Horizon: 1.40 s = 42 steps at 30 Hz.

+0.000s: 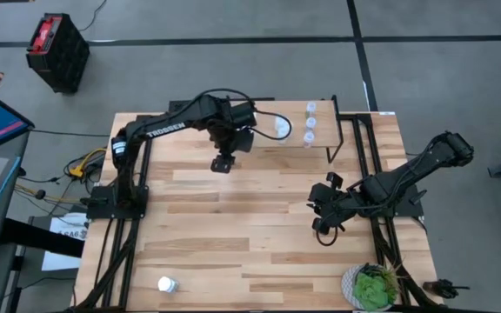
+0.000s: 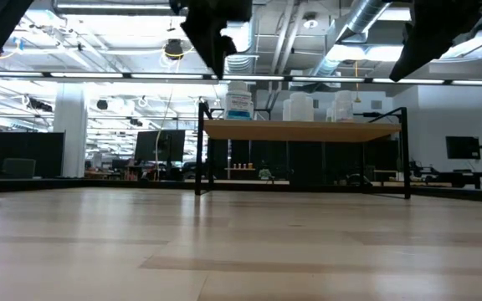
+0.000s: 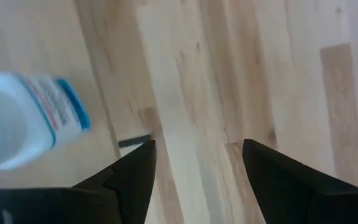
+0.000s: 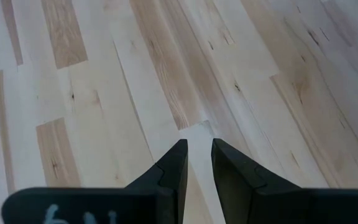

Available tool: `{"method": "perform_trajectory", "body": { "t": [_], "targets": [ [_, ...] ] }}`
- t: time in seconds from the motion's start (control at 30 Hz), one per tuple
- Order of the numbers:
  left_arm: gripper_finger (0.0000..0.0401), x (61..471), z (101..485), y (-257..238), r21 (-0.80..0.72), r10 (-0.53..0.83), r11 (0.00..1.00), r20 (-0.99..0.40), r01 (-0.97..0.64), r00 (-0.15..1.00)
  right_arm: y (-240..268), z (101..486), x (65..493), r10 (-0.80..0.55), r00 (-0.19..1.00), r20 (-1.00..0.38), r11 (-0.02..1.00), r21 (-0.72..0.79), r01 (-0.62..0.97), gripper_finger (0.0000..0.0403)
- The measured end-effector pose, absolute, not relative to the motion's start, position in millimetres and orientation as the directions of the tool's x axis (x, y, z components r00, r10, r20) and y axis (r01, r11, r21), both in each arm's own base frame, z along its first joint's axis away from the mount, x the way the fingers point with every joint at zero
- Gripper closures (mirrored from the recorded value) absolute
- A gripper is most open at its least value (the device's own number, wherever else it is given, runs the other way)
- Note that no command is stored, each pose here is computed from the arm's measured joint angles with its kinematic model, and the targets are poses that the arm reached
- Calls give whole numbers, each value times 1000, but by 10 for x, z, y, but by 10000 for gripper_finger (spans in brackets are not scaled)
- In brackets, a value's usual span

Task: Pick and place medicine bottles onto shelf by color
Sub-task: Put the top opaque medicine bottle onto the left side of the shelf

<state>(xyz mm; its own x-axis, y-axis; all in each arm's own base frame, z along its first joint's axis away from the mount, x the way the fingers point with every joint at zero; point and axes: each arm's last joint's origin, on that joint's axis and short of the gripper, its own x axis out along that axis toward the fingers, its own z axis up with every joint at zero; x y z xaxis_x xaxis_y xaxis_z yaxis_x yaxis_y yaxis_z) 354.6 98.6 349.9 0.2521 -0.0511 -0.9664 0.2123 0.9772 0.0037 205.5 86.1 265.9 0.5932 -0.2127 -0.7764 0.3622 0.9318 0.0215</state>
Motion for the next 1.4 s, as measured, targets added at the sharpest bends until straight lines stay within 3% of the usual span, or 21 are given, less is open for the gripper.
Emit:
{"method": "perform_trajectory", "body": {
  "t": [0.27, 0.43, 0.83, 1.4],
  "targets": [
    [175, 3619, 3266, 1091, 28, -36, 973, -962, 231, 272, 861, 2658, 2055, -213, 593, -777, 932, 21, 362, 306],
    [175, 3687, 3202, 1165, 144, 64, 960, -948, 241, 311, 861, 2659, 2055, -213, 593, -776, 932, 21, 362, 306],
    [175, 3689, 3205, 1490, 244, 166, 954, -914, 176, 371, 861, 2659, 2055, -213, 593, -776, 932, 21, 362, 306],
    [175, 3715, 3232, 1600, 287, 197, 945, -882, 157, 427, 861, 2659, 2055, -213, 593, -777, 932, 21, 362, 306]
  ]
}}
